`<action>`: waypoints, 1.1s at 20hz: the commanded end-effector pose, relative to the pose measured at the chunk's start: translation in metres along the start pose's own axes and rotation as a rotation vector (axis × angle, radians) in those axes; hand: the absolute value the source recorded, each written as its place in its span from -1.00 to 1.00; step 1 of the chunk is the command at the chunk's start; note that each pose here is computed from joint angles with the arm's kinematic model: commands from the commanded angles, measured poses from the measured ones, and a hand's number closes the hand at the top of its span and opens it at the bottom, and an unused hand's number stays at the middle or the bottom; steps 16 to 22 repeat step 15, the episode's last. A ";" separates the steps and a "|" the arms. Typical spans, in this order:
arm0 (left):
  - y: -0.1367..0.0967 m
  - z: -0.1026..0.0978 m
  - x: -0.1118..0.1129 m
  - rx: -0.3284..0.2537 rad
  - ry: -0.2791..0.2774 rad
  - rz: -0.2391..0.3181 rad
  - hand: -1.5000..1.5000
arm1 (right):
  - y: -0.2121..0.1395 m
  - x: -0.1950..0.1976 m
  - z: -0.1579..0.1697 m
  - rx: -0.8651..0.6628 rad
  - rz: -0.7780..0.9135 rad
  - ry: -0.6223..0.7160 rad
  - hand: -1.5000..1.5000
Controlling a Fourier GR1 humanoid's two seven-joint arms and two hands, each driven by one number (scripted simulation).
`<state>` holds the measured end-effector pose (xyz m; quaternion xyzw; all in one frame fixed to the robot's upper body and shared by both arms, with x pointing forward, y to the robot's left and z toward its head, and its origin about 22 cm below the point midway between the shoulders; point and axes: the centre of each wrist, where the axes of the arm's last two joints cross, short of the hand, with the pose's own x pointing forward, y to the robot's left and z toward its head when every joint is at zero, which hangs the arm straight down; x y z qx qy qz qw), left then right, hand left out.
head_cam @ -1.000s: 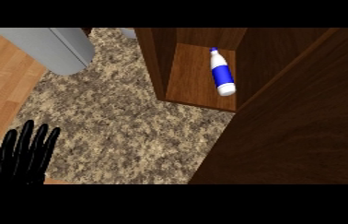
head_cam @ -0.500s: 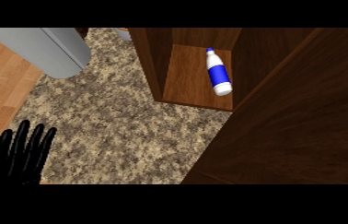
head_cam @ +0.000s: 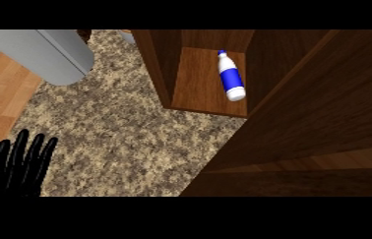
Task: Pick up the bottled water, place it into the cabinet and close the cabinet
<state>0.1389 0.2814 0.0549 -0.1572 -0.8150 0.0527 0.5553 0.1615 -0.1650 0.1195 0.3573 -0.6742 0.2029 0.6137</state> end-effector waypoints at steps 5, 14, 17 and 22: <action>0.006 -0.003 0.001 -0.030 0.012 0.014 -1.00 | -0.035 -0.004 -0.077 -0.300 -0.084 -0.021 1.00; 0.008 0.000 0.002 -0.021 0.020 0.025 -1.00 | -0.066 0.015 -0.188 -0.415 -0.085 0.025 1.00; 0.004 0.000 -0.003 -0.018 0.019 0.039 -1.00 | -0.070 0.025 -0.196 -0.401 -0.103 0.006 1.00; 0.004 0.000 -0.003 -0.018 0.019 0.039 -1.00 | -0.070 0.025 -0.196 -0.401 -0.103 0.006 1.00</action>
